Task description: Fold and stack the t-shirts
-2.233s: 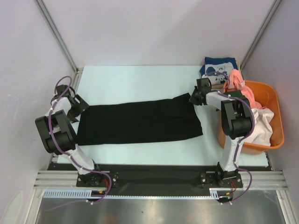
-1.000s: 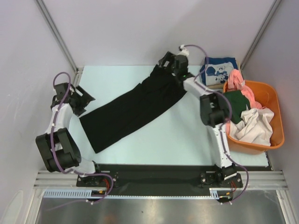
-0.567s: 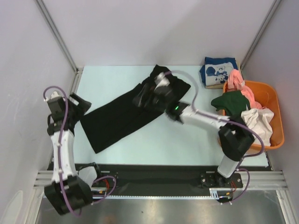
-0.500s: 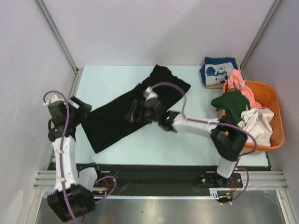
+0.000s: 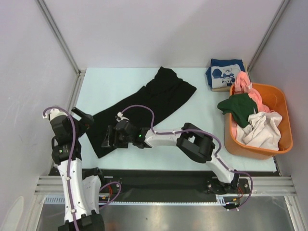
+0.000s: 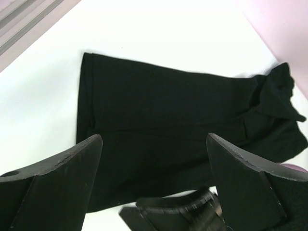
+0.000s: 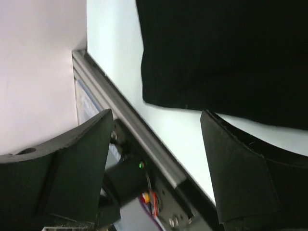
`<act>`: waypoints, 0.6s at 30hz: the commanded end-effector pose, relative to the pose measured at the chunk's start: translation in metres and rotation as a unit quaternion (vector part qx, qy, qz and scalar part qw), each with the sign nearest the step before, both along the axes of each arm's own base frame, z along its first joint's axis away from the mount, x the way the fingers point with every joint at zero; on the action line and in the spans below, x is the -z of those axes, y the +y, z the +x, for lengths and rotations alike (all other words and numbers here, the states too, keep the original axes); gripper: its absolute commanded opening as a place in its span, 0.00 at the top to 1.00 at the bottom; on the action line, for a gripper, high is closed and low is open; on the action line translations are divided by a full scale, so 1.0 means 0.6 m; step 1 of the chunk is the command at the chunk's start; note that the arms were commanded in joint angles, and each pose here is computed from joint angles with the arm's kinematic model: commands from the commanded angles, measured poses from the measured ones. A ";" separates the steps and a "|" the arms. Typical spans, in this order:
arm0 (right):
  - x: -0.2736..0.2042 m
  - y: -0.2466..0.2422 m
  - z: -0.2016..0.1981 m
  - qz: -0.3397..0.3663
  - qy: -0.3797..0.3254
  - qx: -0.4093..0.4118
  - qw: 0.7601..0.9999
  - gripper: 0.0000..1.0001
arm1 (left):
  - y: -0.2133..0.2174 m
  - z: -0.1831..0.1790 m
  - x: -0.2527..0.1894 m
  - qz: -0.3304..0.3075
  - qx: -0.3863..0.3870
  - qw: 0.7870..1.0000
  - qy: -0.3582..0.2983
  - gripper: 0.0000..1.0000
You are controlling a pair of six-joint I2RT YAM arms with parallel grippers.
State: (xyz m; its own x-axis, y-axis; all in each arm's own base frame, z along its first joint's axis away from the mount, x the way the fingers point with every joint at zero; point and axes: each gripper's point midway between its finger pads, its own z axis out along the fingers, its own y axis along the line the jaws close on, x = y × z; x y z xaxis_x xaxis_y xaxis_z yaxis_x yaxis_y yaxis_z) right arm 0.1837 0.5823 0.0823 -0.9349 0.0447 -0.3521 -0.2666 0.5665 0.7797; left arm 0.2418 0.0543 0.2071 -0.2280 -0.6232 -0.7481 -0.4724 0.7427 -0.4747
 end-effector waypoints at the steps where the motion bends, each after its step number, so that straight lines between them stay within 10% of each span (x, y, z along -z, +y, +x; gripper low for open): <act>1: 0.011 0.031 0.001 0.008 0.024 -0.001 1.000 0.23 | 0.004 0.003 0.008 0.012 0.002 1.000 0.010 0.04; 18: 0.071 -0.029 -0.069 -0.133 0.034 0.041 0.990 0.27 | -0.002 0.001 0.002 0.018 0.007 1.000 0.000 0.04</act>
